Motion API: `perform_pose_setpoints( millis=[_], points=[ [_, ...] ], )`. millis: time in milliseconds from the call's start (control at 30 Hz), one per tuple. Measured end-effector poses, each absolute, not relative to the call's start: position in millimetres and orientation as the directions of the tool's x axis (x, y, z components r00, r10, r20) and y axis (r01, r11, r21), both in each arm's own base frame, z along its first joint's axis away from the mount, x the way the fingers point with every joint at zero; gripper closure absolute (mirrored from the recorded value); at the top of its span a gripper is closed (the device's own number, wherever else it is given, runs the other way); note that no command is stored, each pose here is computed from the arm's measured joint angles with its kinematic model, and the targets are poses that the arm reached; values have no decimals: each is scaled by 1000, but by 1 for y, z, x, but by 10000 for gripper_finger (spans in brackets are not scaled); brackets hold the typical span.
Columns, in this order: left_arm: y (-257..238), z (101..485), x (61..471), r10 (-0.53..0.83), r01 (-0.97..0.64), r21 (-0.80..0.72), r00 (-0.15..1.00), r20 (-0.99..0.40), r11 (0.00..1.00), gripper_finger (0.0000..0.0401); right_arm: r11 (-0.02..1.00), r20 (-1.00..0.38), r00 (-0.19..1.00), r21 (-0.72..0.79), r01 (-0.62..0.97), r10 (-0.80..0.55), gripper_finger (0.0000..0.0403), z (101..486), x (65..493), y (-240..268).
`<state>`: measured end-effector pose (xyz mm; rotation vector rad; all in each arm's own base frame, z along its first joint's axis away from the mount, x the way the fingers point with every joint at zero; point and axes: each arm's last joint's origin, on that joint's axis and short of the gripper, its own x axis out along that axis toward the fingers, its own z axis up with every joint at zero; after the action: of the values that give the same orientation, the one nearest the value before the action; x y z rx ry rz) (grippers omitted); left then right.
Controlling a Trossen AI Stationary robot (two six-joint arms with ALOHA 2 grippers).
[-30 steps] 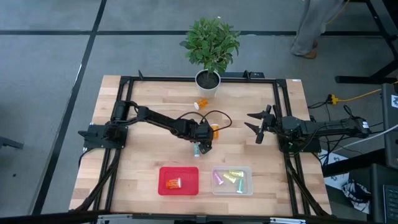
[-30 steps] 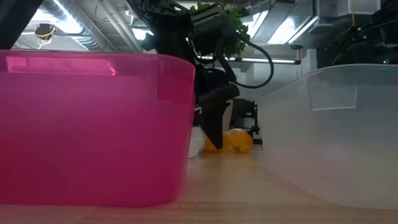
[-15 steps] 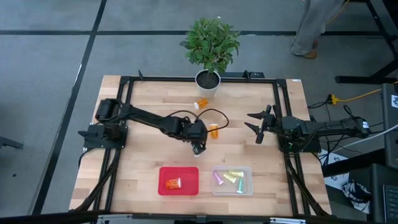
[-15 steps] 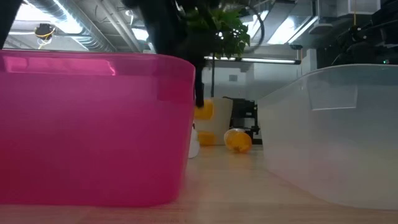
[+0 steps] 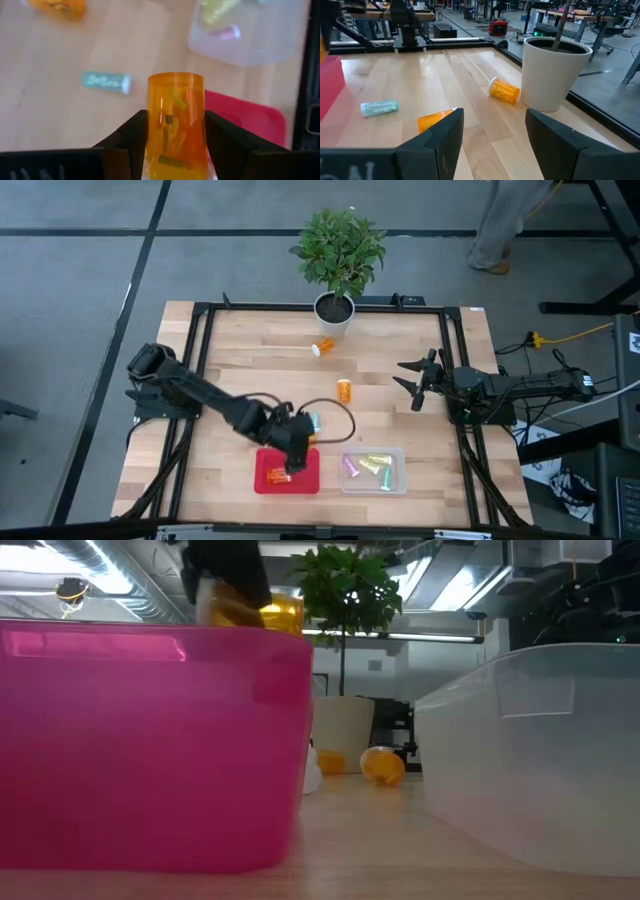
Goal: Pick and place medicine bottles into bin by pill shape (circle, oval)
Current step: Put the bottom left large orange pill bottle into the red bin
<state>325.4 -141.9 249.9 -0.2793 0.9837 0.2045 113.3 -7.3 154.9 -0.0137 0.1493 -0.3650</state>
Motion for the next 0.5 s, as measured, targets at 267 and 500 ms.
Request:
perform_pose_setpoints(
  millis=[267,500],
  points=[
    [-171,248,312,-9,-93,-70,536,-844,993,238,934,-143,923,-42,354,-357,188,155,113,-7],
    [-175,249,313,-9,-72,-59,563,-826,996,238,934,-144,923,-42,354,-357,188,155,113,-7]
  ],
)
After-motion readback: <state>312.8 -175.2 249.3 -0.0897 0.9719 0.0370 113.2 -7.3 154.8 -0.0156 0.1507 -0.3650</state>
